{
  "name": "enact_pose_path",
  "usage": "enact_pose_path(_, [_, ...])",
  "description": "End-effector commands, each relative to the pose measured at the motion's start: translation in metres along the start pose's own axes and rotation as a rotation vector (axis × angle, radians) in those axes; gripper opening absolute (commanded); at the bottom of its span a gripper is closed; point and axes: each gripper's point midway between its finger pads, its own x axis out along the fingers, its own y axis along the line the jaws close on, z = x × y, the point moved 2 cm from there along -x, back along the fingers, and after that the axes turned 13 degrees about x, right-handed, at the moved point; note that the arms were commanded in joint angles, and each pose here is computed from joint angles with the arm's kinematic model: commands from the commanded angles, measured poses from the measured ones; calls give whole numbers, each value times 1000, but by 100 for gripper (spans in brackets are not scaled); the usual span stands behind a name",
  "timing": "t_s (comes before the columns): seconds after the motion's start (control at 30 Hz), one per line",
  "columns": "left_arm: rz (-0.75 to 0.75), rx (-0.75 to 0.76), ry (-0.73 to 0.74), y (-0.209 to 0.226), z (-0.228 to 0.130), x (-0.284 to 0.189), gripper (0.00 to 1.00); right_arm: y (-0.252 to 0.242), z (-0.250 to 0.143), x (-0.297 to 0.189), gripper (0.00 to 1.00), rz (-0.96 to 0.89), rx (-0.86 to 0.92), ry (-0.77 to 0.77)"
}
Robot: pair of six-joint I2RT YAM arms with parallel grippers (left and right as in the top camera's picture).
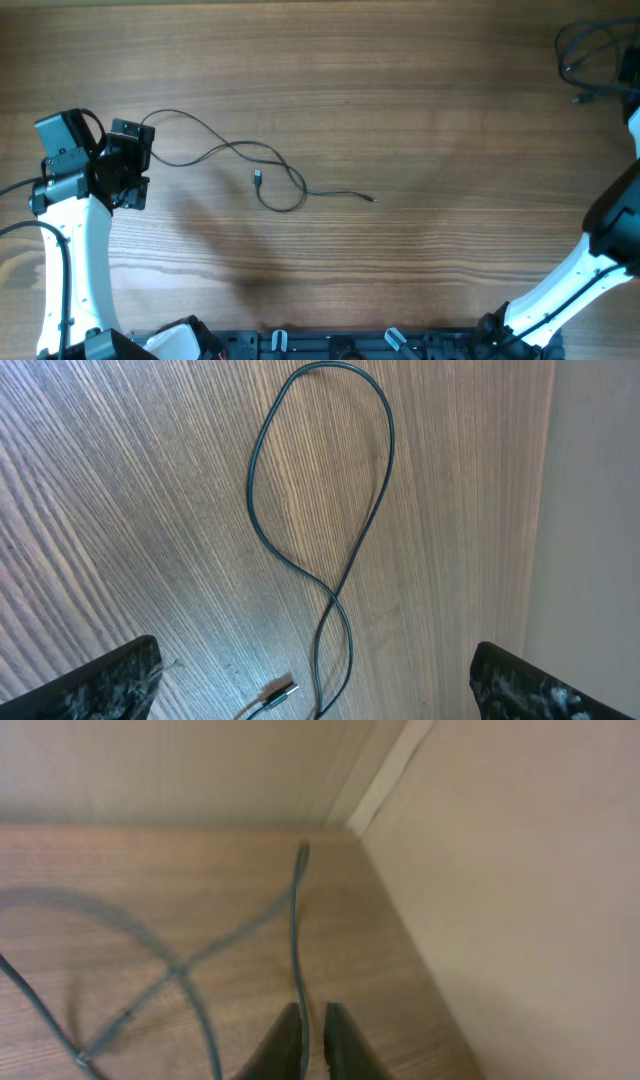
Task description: Untangle cables
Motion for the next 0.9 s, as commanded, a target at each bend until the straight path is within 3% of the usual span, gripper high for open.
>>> enact_pose_path(0.0, [-5, 16, -15, -5, 4, -3, 100, 11, -54, 29, 72, 45, 87, 102])
enact_pose_path(0.07, [-5, 16, -15, -5, 4, -3, 100, 12, -58, 30, 98, 43, 162, 118])
enact_pose_path(0.1, [-5, 16, -15, -5, 4, -3, 100, 12, -55, 28, 100, 39, 224, 112])
enact_pose_path(0.2, [-5, 16, -15, -5, 4, -3, 100, 10, -38, 18, 100, 41, 314, 89])
enact_pose_path(0.43, [-5, 16, -15, -5, 4, -3, 100, 69, 13, -42, 100, 451, 467, 129])
enact_pose_path(0.6, [-5, 16, -15, -5, 4, -3, 100, 147, -2, -81, 100, 693, 534, 346])
enact_pose_path(0.87, [-5, 16, -15, -5, 4, -3, 100, 300, -59, -169, 100, 902, 368, 743])
